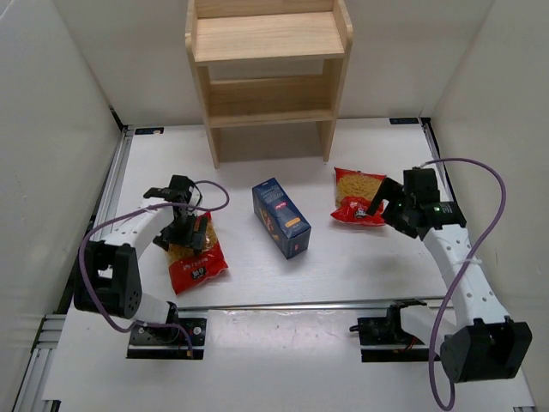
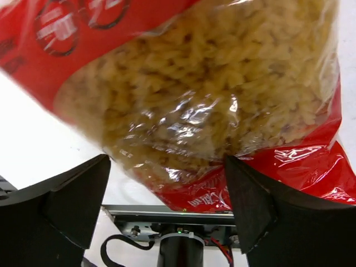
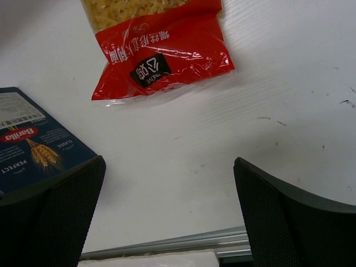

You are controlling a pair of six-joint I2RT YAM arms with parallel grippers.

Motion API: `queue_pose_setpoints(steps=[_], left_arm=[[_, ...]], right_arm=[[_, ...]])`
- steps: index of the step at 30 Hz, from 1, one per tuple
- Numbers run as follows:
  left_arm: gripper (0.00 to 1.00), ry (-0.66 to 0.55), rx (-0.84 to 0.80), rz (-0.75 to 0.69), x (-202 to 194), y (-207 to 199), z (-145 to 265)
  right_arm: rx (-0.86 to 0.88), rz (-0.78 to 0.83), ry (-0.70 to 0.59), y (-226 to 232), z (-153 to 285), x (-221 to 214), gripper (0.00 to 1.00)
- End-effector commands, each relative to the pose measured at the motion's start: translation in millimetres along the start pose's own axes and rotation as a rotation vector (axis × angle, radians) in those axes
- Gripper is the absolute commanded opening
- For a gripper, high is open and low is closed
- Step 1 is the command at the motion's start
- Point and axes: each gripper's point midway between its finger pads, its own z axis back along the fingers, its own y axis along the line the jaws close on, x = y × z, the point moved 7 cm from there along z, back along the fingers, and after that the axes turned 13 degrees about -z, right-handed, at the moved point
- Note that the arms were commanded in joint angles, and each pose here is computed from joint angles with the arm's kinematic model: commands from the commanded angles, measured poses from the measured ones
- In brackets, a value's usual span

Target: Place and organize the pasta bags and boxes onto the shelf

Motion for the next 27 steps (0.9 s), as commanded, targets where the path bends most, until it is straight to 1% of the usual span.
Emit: queue_pose_setpoints(steps=[1,3,4,5,7,8,9,11,14,17,18,21,23,24,27], left_arm=[[0.92,0.002,-0.022,-0.025,1.1,-7.5,-4.3],[0.83,-0.004,-0.067,-0.025,2.0,-12.8,-9.2],[0.70,-0.003,-0.109,-0.035,3.0,-19.1,-10.6],[0.62,0.000,-0.129,-0.035,2.9,-21.7,-14.9],[0.44,-0.006,-0.162,-0.034,4.9,-25.1,-16.6],[0.24,-0.005,-0.162,-0.035,8.0,-24.6,-17.1],[0.10,-0.005,-0.162,-0.035,8.0,-24.6,-17.1],[0.10,-0.020,-0.159,-0.034,9.5,-23.7,-12.2],[0.10,-0.062,-0.137,-0.032,13.1,-19.9,1.8],[0.10,-0.179,-0.112,-0.026,22.2,-14.1,34.3],[0.10,-0.261,-0.094,-0.022,27.1,-10.9,52.8],[0.10,-0.384,-0.067,-0.016,32.0,-6.3,82.2],[0.10,-0.395,-0.065,-0.015,28.9,-6.0,89.1],[0.10,-0.420,-0.059,-0.014,29.9,-5.0,95.5],[0.10,-0.433,-0.065,-0.015,29.2,-5.8,98.0]], right_arm=[[0.017,0.008,-0.018,15.8,-3.8,3.6,1.00],[0.008,0.023,-0.037,22.2,-3.9,7.9,1.00],[0.015,0.034,-0.045,25.8,-1.9,8.0,1.00],[0.007,0.035,-0.038,25.6,-4.5,7.5,1.00],[0.000,0.040,-0.067,28.3,-0.2,12.2,1.00],[-0.016,0.041,-0.065,26.0,0.0,11.5,1.00],[-0.010,0.050,-0.061,27.6,0.3,9.5,1.00],[-0.037,0.060,-0.074,23.9,0.2,10.6,1.00],[-0.033,0.066,-0.084,24.6,2.5,10.2,1.00],[-0.040,0.065,-0.091,22.1,2.9,9.4,1.00],[-0.040,0.065,-0.091,22.1,2.9,9.4,1.00],[-0.035,0.073,-0.088,23.5,3.1,7.8,1.00],[-0.041,0.063,-0.095,23.2,2.9,8.4,1.00],[-0.041,0.063,-0.095,23.2,2.9,8.4,1.00],[-0.042,0.070,-0.098,24.0,3.1,7.5,1.00]])
